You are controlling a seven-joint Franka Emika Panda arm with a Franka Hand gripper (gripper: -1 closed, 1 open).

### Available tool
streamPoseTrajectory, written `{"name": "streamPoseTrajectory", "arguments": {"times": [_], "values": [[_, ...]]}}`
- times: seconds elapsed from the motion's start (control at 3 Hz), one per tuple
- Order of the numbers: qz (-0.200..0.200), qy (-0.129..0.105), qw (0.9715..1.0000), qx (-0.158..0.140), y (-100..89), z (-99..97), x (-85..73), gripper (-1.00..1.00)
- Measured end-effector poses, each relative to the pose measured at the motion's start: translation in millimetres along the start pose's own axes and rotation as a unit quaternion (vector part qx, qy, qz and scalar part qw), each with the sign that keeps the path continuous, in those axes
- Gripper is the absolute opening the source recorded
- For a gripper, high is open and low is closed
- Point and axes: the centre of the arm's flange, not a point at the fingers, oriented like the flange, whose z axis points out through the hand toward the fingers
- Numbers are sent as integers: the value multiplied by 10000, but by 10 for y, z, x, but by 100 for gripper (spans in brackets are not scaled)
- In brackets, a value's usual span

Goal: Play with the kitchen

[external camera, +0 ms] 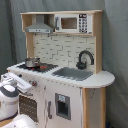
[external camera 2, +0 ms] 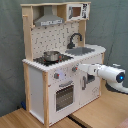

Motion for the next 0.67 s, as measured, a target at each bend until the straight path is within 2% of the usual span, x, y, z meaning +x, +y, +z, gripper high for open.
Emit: {"name": "streamPoseTrajectory", "arguments": {"times": [0.33,0.67], "values": [[206,-9,9996,189,-277,-47,-30,100],[441,-23,9984,358,-553,-57,21,100]]}}
